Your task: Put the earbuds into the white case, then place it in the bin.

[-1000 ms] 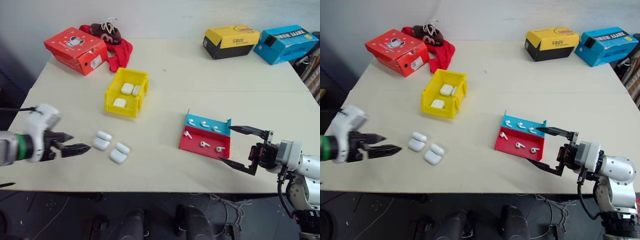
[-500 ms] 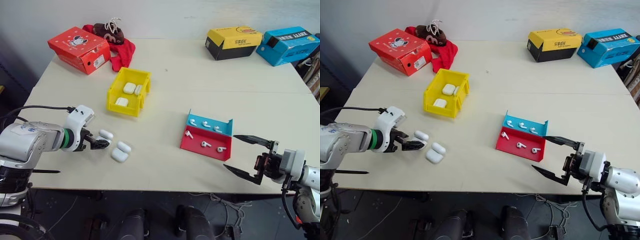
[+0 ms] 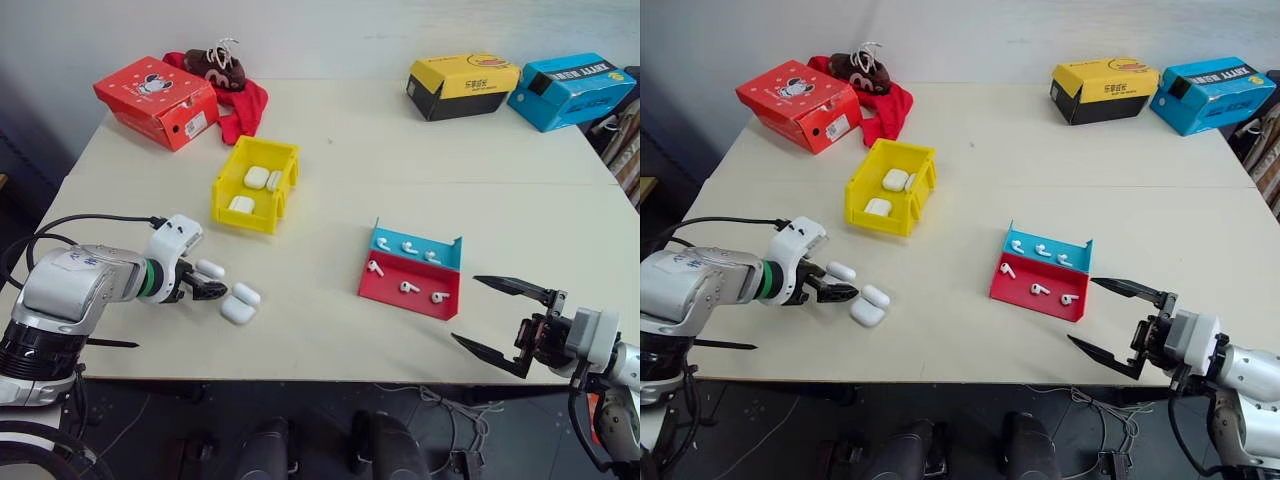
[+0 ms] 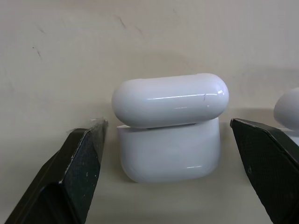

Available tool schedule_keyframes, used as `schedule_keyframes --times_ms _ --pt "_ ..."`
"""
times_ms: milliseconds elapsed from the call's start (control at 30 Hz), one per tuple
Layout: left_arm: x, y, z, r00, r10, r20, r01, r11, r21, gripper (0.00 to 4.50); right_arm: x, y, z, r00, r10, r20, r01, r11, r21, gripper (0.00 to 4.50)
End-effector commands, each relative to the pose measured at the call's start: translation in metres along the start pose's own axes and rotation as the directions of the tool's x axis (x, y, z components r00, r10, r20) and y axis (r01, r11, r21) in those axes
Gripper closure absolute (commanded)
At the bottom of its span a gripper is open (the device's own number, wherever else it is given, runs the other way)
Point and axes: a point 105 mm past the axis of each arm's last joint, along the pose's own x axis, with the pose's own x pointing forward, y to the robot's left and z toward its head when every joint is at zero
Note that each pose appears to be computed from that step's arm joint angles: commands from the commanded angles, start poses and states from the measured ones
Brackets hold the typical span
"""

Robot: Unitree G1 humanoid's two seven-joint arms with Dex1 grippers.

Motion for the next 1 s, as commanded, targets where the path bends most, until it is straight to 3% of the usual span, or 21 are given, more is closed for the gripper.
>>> schedule_keyframes --times_ms 33,167,267,400,500,600,700,767,833,867,1000 --pt "0.002 0.007 -0.021 0.994 0.045 -0.097 -0.046 0.999 -0.012 0.05 0.001 -0.003 0.012 0.999 -0.023 0.027 0.024 0.999 -0.045 0.00" --pt "0.001 0.010 -0.028 0.991 0.064 -0.121 -0.066 0.998 -0.014 0.05 0.002 -0.003 0.013 0.999 -0.026 0.026 0.027 0.999 -0.043 0.00" --pt "0.003 0.008 -0.032 0.990 0.066 -0.126 -0.068 0.998 -0.011 0.63 0.001 -0.002 0.011 0.999 -0.030 0.027 0.031 0.999 -0.040 0.00" --pt "0.004 0.009 -0.031 0.992 0.078 -0.099 -0.081 0.996 -0.031 1.72 -0.002 -0.001 0.006 0.999 -0.037 0.025 0.038 0.999 -0.034 0.00" --pt "0.002 0.011 -0.023 0.997 0.074 -0.028 -0.075 0.996 -0.045 1.72 -0.002 -0.001 0.004 0.999 -0.036 0.025 0.037 0.999 -0.034 0.00" --pt "-0.011 0.027 0.003 0.981 0.096 0.169 -0.089 0.995 -0.048 1.72 -0.002 -0.001 0.004 0.999 -0.038 0.025 0.039 0.999 -0.035 0.00" --pt "-0.044 0.032 0.042 0.861 -0.020 0.508 -0.016 0.998 0.066 1.72 -0.002 -0.001 0.003 0.999 -0.045 0.018 0.045 0.998 -0.033 0.00" --pt "-0.072 0.019 0.055 0.729 -0.211 0.651 0.025 0.959 0.282 1.72 -0.005 -0.003 0.002 0.998 -0.066 -0.011 0.066 0.997 -0.028 0.00" --pt "-0.083 0.005 0.055 0.653 -0.339 0.677 0.054 0.913 0.404 1.72 -0.009 -0.005 0.001 0.995 -0.081 -0.056 0.080 0.996 -0.027 0.00" --pt "-0.090 -0.008 0.059 0.581 -0.413 0.701 0.075 0.885 0.460 1.72 -0.013 -0.007 0.000 0.991 -0.094 -0.091 0.093 0.996 -0.018 0.00" --pt "-0.099 -0.072 0.060 0.368 -0.661 0.654 0.197 0.743 0.640 1.72 -0.044 -0.008 -0.014 0.914 -0.190 -0.359 0.220 0.974 0.045 0.00"
